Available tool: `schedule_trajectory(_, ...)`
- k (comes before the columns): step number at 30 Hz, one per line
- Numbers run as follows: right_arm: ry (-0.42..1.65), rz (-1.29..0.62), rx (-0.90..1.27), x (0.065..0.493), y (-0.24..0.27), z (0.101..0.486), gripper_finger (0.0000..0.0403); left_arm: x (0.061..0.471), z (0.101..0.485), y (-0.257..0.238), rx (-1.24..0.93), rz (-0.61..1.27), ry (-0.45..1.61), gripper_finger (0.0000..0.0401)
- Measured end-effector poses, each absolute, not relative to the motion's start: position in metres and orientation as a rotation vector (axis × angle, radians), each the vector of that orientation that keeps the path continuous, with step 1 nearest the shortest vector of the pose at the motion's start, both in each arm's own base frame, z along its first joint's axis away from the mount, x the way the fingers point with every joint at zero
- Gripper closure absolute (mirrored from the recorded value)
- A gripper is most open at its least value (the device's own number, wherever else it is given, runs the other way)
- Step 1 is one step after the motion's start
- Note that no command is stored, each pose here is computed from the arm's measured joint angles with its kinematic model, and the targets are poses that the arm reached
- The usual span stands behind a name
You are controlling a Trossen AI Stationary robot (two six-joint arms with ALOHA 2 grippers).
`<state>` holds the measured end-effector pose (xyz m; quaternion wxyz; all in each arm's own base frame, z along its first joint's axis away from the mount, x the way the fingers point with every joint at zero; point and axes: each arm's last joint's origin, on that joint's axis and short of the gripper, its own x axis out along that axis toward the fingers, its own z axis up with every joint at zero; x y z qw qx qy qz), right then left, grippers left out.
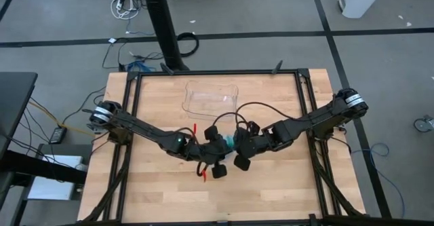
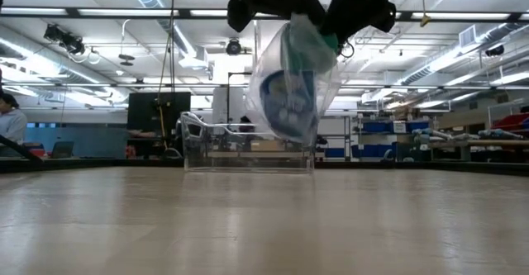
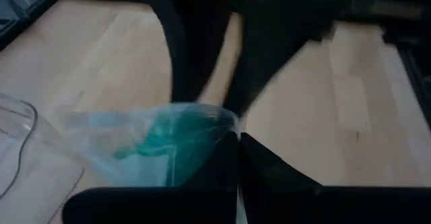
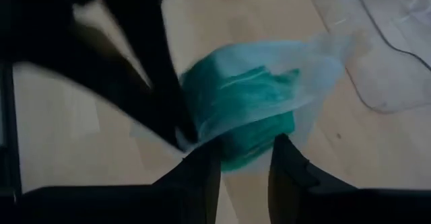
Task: Roll bandage
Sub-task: Put the rolled green bandage into the transparent zip bag
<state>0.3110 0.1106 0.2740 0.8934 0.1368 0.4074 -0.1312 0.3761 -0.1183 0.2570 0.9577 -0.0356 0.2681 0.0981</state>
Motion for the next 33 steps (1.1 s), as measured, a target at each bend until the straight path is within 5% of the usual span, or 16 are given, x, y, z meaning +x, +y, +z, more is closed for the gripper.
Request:
schedule_trajectory(17, 0.865, -0.038, 0.193, 0.289, 0.120, 0.306, 0.0175, 0.373, 0.265, -0.115, -0.083, 0.235, 0.522, 0.0391)
schedule_trajectory(27, 0.830, -0.031, -0.364, 0.279, 0.154, 0.288, 0.0197, 0.370, 0.267, -0.115, -0.104, 0.217, 0.538, 0.0391)
schedule_trajectory(33, 0.837, 0.016, -0.434, 0.282, 0.154, 0.285, 0.0226, 0.371, 0.267, -0.116, -0.115, 0.197, 0.534, 0.0391)
